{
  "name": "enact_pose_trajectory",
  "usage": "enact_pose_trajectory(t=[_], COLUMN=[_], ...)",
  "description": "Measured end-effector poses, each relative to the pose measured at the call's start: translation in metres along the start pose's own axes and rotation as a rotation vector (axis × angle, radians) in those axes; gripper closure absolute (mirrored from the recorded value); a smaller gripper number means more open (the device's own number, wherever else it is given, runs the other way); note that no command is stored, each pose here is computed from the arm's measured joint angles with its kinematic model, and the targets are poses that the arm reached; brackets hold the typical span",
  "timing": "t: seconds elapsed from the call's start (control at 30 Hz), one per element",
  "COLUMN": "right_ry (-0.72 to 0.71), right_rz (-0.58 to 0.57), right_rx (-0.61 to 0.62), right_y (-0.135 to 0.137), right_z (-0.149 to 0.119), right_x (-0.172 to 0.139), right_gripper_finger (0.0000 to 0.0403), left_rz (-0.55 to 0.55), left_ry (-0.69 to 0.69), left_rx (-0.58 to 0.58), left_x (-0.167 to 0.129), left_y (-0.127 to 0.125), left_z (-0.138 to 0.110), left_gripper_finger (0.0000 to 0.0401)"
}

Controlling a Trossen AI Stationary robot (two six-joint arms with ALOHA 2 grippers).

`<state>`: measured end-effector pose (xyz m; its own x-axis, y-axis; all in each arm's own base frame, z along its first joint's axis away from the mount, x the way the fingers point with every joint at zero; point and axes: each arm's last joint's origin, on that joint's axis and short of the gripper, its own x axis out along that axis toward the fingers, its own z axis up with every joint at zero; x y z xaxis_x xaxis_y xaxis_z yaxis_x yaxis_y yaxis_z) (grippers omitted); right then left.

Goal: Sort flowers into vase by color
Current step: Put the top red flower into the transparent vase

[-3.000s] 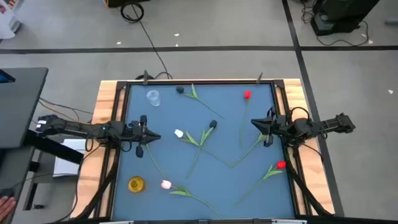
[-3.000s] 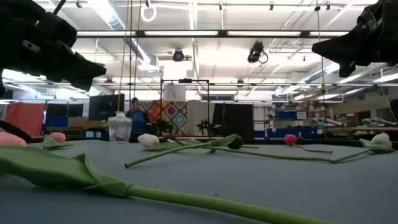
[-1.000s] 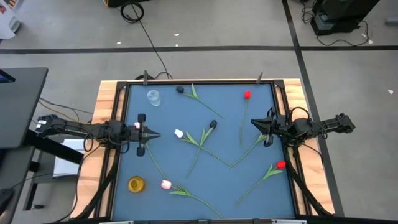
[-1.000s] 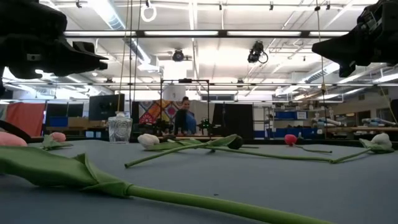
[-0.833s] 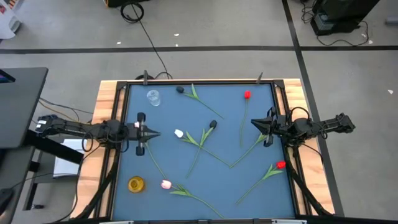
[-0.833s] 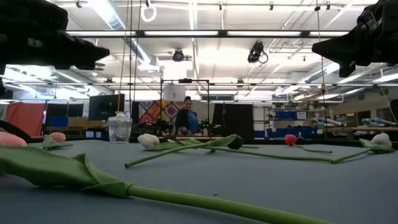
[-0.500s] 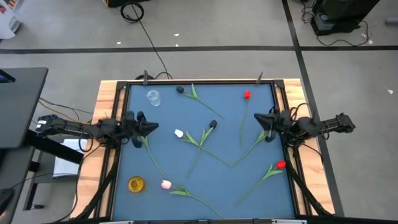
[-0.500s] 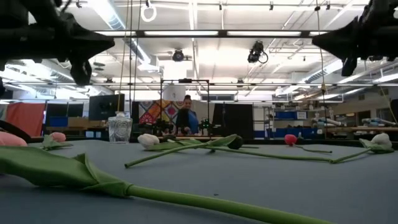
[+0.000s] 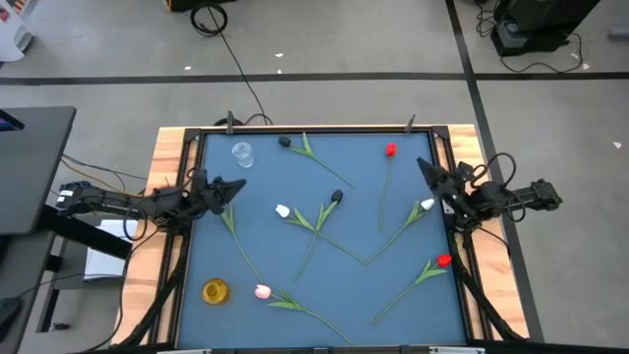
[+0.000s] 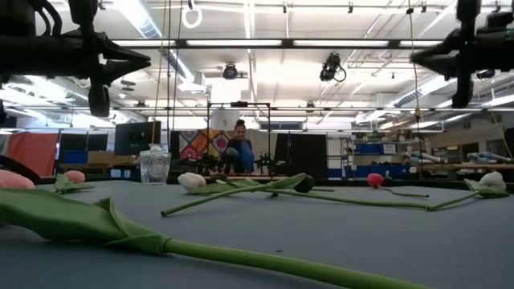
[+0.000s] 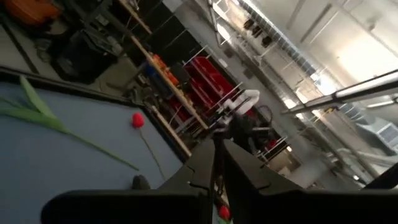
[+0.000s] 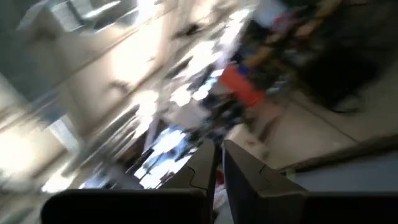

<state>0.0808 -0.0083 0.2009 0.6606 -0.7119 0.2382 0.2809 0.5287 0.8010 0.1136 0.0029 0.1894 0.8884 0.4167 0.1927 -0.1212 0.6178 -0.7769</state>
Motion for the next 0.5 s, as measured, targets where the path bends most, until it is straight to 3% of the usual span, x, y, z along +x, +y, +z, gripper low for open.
enact_pose_trajectory(t=[0.23, 0.5], right_ry=[0.012, 0.098], right_rz=[-0.077, -0.207], right_rx=[0.111, 0.050], right_y=[0.001, 0.035], right_z=[-0.005, -0.010], right_x=[0.006, 0.033], right_gripper_finger=[0.0387, 0.0392], left_rz=[0.051, 0.225], left_ry=[0.033, 0.209], left_rx=[0.046, 0.183], left_x=[0.007, 0.033], left_y=[-0.001, -0.013], left_z=[0.005, 0.020], left_gripper_finger=[0.0360, 0.0303])
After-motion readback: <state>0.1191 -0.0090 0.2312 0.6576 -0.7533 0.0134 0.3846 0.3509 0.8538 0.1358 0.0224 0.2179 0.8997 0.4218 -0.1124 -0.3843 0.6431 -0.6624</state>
